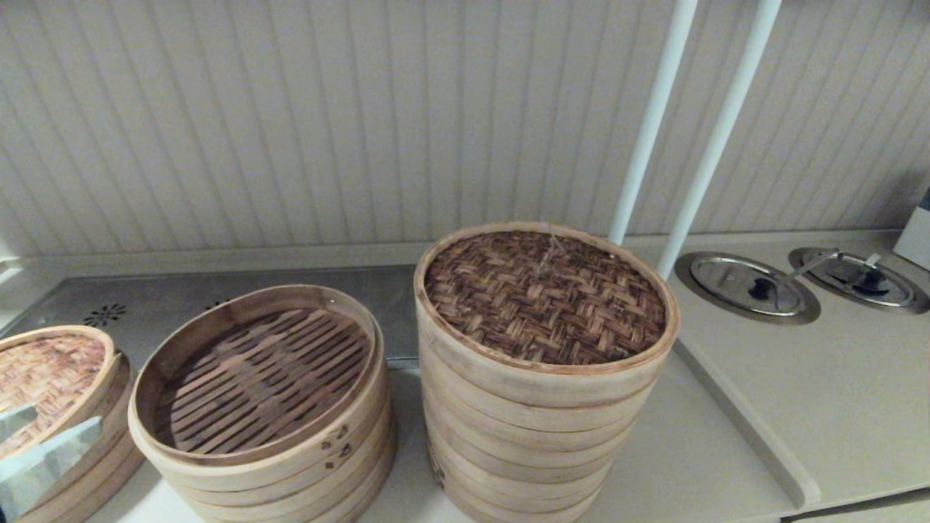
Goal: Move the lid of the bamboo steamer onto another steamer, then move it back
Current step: Pick up the steamer
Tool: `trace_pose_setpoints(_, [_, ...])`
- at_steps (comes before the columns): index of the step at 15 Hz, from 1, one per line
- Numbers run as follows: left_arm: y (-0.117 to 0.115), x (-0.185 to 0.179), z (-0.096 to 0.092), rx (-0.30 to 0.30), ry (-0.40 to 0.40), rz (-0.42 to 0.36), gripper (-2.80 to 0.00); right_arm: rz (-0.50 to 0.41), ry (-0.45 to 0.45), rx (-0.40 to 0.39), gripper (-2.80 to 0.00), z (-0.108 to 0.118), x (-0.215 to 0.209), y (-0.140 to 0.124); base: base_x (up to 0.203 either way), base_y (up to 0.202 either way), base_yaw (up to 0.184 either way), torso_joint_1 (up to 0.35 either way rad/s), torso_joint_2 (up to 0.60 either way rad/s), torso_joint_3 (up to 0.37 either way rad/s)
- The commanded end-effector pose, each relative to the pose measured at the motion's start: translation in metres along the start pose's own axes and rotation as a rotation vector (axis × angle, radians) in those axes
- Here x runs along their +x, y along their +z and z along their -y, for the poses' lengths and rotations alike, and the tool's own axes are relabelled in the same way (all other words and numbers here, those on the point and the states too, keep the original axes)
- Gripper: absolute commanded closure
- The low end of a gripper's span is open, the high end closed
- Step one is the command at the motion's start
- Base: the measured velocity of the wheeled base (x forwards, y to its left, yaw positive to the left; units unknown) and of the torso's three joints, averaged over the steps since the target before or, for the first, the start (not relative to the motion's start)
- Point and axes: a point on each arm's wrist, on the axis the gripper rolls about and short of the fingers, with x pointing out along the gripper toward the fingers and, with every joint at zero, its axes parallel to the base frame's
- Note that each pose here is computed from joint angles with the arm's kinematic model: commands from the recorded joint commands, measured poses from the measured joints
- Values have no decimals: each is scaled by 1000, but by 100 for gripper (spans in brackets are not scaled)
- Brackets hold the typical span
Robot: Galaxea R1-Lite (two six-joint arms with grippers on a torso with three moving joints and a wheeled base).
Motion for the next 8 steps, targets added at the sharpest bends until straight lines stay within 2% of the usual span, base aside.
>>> trace_pose_setpoints(1, [-26, -30, 1, 3, 11, 70, 0, -4, 0, 1, 0, 0, 0, -1, 0, 0, 0, 0, 0, 0])
trace_pose_setpoints(4, [-61, -45, 1, 4, 35, 76, 0, -4, 0, 1, 0, 0, 0, -1, 0, 0, 0, 0, 0, 0])
trace_pose_setpoints(6, [-85, -47, 0, 7, 78, 64, 0, -4, 0, 1, 0, 0, 0, -1, 0, 0, 0, 0, 0, 0])
trace_pose_setpoints(8, [-98, -49, -1, 26, 119, 81, 0, -4, 0, 1, 0, 0, 0, -1, 0, 0, 0, 0, 0, 0])
